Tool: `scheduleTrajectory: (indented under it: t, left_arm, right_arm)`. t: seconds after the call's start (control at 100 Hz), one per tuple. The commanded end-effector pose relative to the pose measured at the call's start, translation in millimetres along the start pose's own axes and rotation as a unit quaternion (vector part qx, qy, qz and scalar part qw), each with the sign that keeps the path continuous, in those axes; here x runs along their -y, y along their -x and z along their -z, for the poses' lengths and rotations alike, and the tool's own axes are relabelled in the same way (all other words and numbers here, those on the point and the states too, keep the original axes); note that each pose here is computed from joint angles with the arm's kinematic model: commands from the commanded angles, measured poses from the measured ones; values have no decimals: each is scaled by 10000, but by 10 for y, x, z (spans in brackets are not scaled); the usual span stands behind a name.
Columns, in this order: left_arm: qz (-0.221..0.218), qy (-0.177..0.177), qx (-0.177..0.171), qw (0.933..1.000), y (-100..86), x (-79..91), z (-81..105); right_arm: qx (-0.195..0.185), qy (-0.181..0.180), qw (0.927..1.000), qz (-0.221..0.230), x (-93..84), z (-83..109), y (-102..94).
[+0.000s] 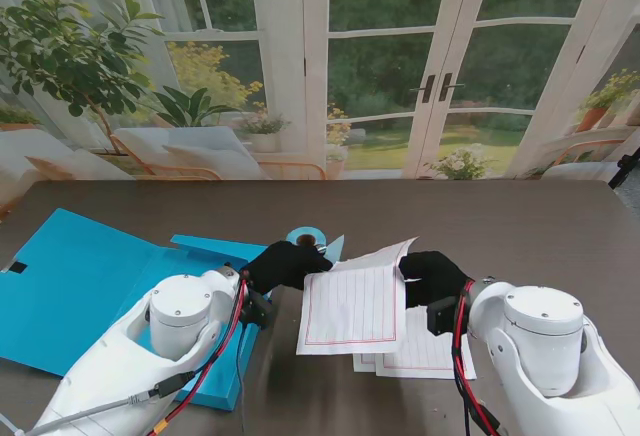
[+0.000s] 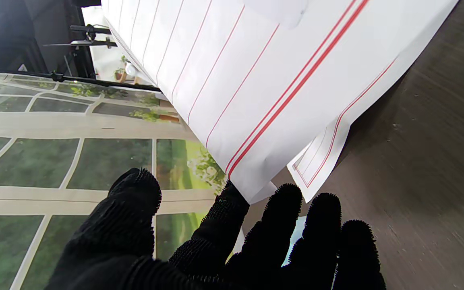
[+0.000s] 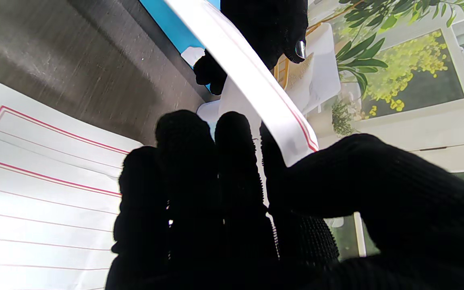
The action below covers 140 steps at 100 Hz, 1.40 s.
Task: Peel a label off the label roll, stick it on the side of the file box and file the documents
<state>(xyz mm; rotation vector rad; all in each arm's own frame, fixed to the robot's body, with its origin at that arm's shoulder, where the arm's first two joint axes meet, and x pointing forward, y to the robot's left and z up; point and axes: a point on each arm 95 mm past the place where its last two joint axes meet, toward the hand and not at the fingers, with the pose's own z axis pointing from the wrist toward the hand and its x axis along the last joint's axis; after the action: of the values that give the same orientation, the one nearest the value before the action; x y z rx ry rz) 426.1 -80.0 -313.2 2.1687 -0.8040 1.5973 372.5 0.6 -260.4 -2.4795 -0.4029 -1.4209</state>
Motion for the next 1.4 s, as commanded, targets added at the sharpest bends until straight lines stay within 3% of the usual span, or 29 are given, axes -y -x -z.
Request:
scheduleTrajectory:
  t: [0.0,0.33,0.47,0.7,1.08,1.24,1.39]
  left_arm:
    - [-11,67,36,10000,7,-52,1]
    - [-196,-432,139,9988,9,85,223]
    - [-259,-505,334,9978,21,105,300]
    - [-94,-162,641,9978,67,63,297]
    - [158,506,908,9945,61,-108,91]
    - [315,634,845,9939,50,-151,31]
    - [613,555,552,9950,39,-171,-10]
  right_arm:
    - [-15,-119,9999,1,51,17,10]
    - [-104,-117,9999,9,30,47,-68]
    - [-138,-127,9998,10,49,49,-97]
    - [-190,-184,9997,-2,103,65,-147]
    - [-254,-272,9993,-90,163,45,-180]
    - [-276,-317,9990,-138,178,43,-183]
    - [-278,-361,9988,-190,190,47,-154]
